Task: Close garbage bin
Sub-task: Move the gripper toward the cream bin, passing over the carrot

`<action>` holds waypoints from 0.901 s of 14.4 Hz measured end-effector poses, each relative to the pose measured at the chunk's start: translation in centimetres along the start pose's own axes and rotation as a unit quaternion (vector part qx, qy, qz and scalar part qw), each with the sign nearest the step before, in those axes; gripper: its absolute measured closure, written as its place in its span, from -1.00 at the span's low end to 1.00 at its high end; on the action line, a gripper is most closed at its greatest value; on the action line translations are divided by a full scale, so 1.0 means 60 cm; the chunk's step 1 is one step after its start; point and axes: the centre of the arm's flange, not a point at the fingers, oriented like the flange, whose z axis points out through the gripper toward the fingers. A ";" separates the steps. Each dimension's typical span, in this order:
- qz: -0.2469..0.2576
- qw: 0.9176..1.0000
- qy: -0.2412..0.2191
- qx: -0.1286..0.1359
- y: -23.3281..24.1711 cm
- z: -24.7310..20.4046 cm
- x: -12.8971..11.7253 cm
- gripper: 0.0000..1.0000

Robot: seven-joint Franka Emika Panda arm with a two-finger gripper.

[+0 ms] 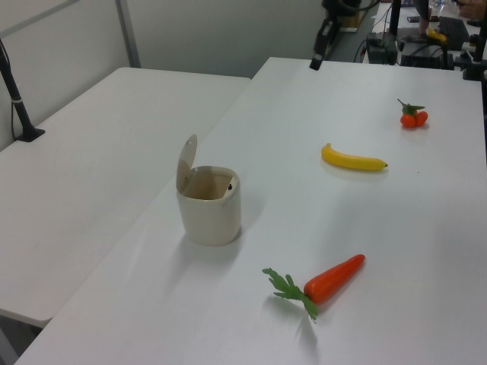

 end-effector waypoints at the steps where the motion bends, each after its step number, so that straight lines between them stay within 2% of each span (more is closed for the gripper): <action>1: -0.003 1.000 0.015 0.002 -0.014 0.008 0.009 0.99; 8: -0.011 0.991 0.127 0.025 -0.109 0.068 0.057 0.99; 13: -0.006 0.980 0.194 0.050 -0.166 0.107 0.079 0.99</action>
